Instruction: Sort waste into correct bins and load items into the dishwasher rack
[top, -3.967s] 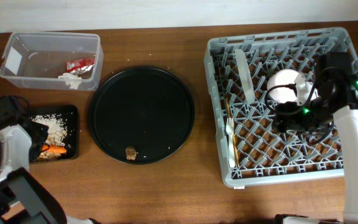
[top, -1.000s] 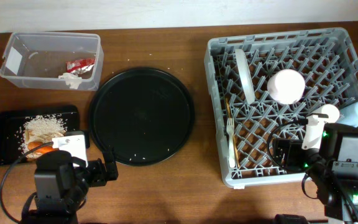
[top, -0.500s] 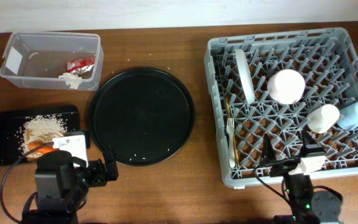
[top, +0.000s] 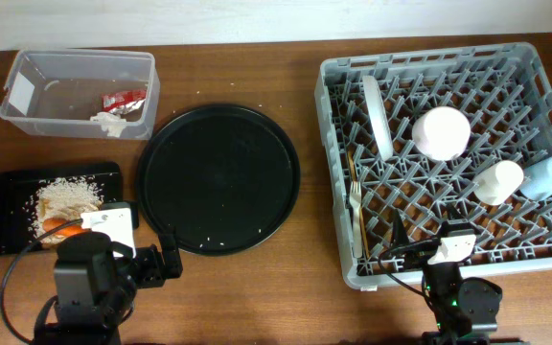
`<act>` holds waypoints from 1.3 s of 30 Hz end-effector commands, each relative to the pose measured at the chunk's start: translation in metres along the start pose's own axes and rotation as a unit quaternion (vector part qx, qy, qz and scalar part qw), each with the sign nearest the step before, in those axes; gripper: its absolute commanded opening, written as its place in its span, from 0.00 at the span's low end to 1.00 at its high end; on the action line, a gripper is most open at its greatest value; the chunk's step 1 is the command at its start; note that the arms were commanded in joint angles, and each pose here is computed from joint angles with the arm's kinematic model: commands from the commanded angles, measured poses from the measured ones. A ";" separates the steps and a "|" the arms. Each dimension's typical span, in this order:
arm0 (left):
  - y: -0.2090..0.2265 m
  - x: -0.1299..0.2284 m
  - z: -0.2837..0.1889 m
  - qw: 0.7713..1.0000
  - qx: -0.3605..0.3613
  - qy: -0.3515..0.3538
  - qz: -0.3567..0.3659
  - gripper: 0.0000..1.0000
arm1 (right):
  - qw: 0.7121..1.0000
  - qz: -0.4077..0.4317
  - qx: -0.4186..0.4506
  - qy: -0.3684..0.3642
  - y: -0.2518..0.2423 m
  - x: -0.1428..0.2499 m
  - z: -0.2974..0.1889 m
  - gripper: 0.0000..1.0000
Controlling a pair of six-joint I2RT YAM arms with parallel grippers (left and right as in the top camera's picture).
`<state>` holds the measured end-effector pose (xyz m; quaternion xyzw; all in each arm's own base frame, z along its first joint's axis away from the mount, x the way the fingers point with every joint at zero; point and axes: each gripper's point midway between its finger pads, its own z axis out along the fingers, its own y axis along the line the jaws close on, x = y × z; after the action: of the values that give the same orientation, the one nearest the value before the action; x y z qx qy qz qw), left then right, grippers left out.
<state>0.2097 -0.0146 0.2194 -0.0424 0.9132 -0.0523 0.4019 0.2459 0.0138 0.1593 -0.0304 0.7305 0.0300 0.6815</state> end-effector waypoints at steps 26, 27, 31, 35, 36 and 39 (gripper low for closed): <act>0.001 0.023 0.069 0.944 0.039 -0.321 0.061 0.99 | 1.000 -0.002 -0.005 0.000 0.002 0.001 0.000 0.99; 0.001 0.023 0.069 0.945 0.038 -0.321 0.061 0.99 | 1.000 -0.002 -0.005 0.000 0.002 0.001 0.000 0.99; 0.001 0.023 0.069 0.945 0.038 -0.320 0.061 0.99 | 1.000 -0.001 -0.005 0.000 0.002 0.001 0.000 0.99; 0.001 0.023 0.069 0.945 0.038 -0.320 0.061 0.99 | 1.000 -0.002 -0.005 0.000 0.002 0.001 0.000 0.99; 0.001 0.023 0.069 0.945 0.038 -0.320 0.061 0.99 | 1.000 -0.002 -0.005 0.000 0.002 0.001 0.000 0.99; 0.001 0.023 0.069 0.945 0.038 -0.320 0.061 0.99 | 1.000 -0.002 -0.005 0.000 0.002 0.001 0.000 0.99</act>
<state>0.2455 -0.0171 0.1577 0.0005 0.7352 -0.0458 0.6763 0.2457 0.0140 0.1603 -0.0305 0.7291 0.0305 0.6830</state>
